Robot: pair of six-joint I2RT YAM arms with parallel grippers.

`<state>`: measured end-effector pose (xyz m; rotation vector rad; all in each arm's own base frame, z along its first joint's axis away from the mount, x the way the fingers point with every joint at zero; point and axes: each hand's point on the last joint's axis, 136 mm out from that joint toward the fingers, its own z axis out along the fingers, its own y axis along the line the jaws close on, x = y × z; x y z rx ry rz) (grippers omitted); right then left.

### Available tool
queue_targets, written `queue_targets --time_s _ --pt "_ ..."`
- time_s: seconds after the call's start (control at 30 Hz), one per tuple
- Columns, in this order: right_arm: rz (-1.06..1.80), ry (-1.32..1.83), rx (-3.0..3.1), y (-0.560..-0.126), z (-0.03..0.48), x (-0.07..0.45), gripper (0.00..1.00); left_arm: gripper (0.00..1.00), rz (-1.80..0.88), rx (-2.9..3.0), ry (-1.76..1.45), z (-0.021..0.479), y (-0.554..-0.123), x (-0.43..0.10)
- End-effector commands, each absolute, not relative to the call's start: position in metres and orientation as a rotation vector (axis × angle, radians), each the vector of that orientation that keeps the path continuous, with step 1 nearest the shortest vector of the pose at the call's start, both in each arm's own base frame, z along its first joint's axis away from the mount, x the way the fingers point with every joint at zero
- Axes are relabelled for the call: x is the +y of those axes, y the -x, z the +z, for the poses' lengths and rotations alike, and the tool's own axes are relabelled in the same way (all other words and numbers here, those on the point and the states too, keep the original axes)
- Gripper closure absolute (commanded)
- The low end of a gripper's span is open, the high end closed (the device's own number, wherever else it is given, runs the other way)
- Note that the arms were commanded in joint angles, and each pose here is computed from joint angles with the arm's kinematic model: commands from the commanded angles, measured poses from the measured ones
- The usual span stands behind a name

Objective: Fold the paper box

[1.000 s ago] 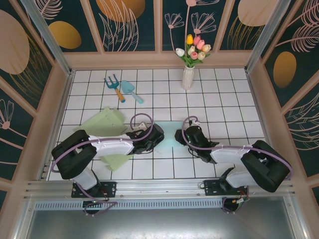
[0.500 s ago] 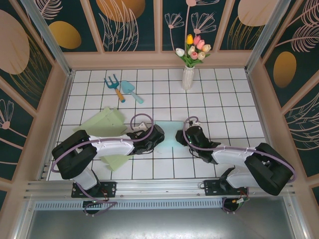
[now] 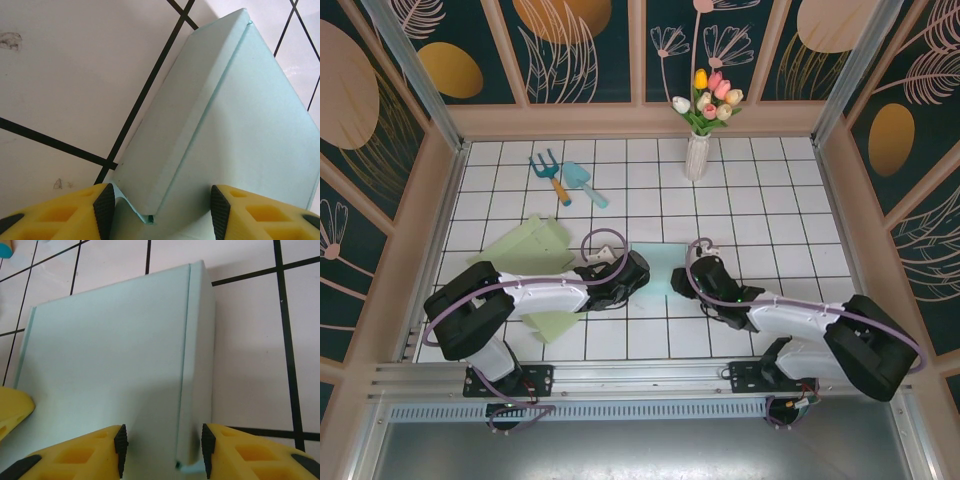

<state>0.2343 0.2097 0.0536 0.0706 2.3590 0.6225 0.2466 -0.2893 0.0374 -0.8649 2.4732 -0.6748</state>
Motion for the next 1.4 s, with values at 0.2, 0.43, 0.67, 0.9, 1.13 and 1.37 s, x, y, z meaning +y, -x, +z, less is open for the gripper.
queue_targets --time_s 0.2,0.43,0.67,0.9,1.13,1.37 --pt "0.611 -0.073 2.325 -0.225 0.069 0.205 0.53 0.45 -0.466 2.517 0.889 0.007 -0.233 -0.255" --pt "0.659 -0.095 2.343 -0.212 0.052 0.200 0.52 0.45 -0.461 2.518 0.890 0.006 -0.232 -0.254" --pt "0.770 -0.072 2.338 -0.203 0.049 0.208 0.51 0.45 -0.461 2.516 0.892 0.007 -0.233 -0.254" --pt "0.838 -0.041 2.324 -0.201 0.056 0.218 0.52 0.45 -0.456 2.519 0.887 0.005 -0.232 -0.254" --pt "0.866 -0.025 2.315 -0.201 0.060 0.222 0.55 0.45 -0.454 2.520 0.883 0.005 -0.233 -0.254" --pt "0.837 -0.020 2.315 -0.201 0.058 0.219 0.59 0.45 -0.448 2.518 0.883 0.006 -0.233 -0.254"
